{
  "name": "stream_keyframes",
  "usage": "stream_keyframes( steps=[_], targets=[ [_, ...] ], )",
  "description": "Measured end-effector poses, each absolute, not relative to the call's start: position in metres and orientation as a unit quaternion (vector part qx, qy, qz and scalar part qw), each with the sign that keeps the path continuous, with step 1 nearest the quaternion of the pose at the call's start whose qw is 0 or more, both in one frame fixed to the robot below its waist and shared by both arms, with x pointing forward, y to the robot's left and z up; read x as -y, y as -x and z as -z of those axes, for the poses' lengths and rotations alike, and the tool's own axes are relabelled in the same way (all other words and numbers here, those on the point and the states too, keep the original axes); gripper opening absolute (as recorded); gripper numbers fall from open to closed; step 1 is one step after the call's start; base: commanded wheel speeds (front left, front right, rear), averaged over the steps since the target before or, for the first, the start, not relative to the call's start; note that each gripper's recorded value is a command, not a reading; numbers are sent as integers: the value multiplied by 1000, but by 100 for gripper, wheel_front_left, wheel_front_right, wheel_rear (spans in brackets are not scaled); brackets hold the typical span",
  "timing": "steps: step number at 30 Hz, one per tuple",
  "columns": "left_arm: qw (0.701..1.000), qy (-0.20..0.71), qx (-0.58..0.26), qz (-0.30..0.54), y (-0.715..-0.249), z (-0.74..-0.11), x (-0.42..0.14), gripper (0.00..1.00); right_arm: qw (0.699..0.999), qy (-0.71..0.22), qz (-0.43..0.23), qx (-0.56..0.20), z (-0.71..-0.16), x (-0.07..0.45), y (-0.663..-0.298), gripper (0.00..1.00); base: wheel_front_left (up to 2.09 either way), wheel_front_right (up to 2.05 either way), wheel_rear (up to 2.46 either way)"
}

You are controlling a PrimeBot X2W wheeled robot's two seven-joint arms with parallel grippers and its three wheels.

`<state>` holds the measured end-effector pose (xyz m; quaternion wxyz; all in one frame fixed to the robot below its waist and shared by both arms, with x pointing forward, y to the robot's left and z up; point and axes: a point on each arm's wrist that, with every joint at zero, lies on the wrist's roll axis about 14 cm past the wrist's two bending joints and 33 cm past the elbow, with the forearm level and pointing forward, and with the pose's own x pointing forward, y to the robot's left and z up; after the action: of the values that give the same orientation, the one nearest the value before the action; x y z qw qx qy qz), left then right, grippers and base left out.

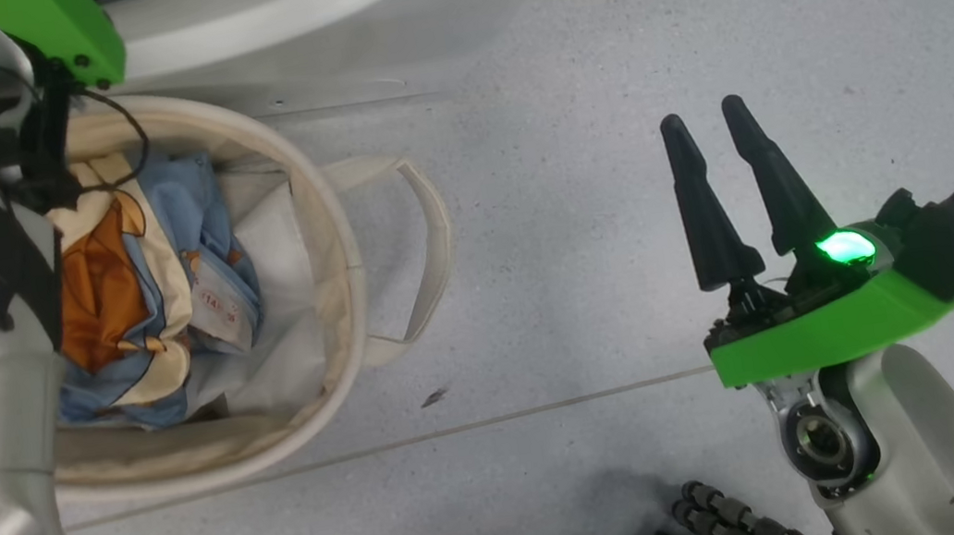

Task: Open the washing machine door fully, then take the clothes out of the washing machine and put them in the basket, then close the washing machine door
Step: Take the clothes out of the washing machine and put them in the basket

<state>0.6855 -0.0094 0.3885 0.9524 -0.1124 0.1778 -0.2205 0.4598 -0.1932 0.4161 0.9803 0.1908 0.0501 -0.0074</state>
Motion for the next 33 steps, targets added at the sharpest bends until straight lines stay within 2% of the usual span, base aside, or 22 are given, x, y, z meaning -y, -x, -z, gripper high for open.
stream_keyframes(
  steps=[5, 14, 15, 24, 33],
  targets=[
    [941, 141, -210, 223, -683, -375, 22, 100, 980, -195, 0, -47, -420, 189, -461, 100, 0, 0, 0],
    [942, 90, -216, 241, -680, -363, 37, 100, 981, -190, 9, -46, -422, 196, -456, 100, 0, 0, 0],
    [944, 87, -207, 240, -682, -365, 37, 0, 981, -190, 9, -47, -422, 196, -456, 100, 0, 0, 0],
    [956, 67, -160, 238, -682, -372, 32, 0, 981, -189, 0, -46, -423, 190, -458, 100, 0, 0, 0],
    [973, 88, -27, 212, -684, -448, 14, 0, 981, -189, -20, -25, -444, 179, -455, 100, 0, 0, 0]
  ],
)
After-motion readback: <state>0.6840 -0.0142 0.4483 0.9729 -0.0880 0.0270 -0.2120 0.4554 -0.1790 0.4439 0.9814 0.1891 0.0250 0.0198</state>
